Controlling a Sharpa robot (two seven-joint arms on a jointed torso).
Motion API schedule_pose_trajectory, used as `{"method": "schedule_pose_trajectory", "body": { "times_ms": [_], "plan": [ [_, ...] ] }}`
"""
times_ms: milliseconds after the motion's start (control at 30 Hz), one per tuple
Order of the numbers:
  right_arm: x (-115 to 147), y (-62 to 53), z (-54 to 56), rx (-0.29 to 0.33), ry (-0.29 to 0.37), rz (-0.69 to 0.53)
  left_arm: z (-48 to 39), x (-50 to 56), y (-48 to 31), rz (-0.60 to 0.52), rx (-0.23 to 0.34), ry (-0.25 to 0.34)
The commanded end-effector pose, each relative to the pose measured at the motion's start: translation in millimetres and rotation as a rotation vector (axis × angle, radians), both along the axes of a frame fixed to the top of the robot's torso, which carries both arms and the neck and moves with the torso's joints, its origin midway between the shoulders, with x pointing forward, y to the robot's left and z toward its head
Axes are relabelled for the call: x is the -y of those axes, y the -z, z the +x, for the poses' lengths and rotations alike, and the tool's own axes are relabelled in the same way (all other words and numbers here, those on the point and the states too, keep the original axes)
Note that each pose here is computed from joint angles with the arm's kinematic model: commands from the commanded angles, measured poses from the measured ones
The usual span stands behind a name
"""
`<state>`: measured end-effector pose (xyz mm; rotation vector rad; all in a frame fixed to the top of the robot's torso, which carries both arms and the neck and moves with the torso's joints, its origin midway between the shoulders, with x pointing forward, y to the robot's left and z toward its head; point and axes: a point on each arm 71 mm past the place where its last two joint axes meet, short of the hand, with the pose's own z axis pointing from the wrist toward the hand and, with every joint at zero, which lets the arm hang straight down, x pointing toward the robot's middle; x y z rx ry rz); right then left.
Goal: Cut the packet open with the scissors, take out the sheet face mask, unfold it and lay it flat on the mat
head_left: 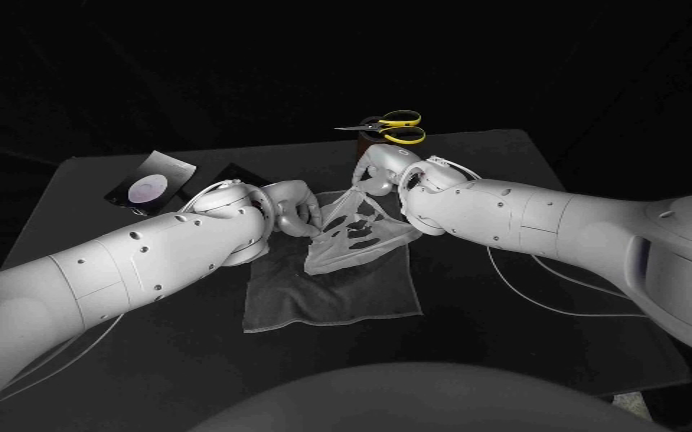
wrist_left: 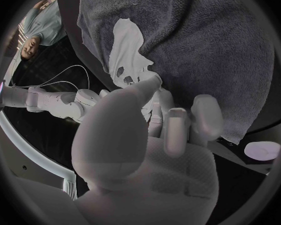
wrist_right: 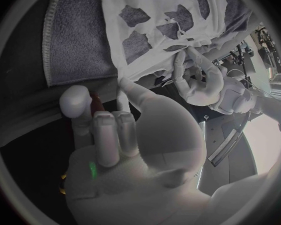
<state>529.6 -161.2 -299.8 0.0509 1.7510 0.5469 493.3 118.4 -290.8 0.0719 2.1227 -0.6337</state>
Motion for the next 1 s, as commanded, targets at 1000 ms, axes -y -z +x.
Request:
{"method": "schedule_pose_trajectory", "body": {
  "times_ms": [1000],
  "plan": [
    [1,-2.8,-1.6,0.018,-0.018,0.005,14.1,-23.8,-25.6,-0.278,-0.043,-0.162]
  ]
}}
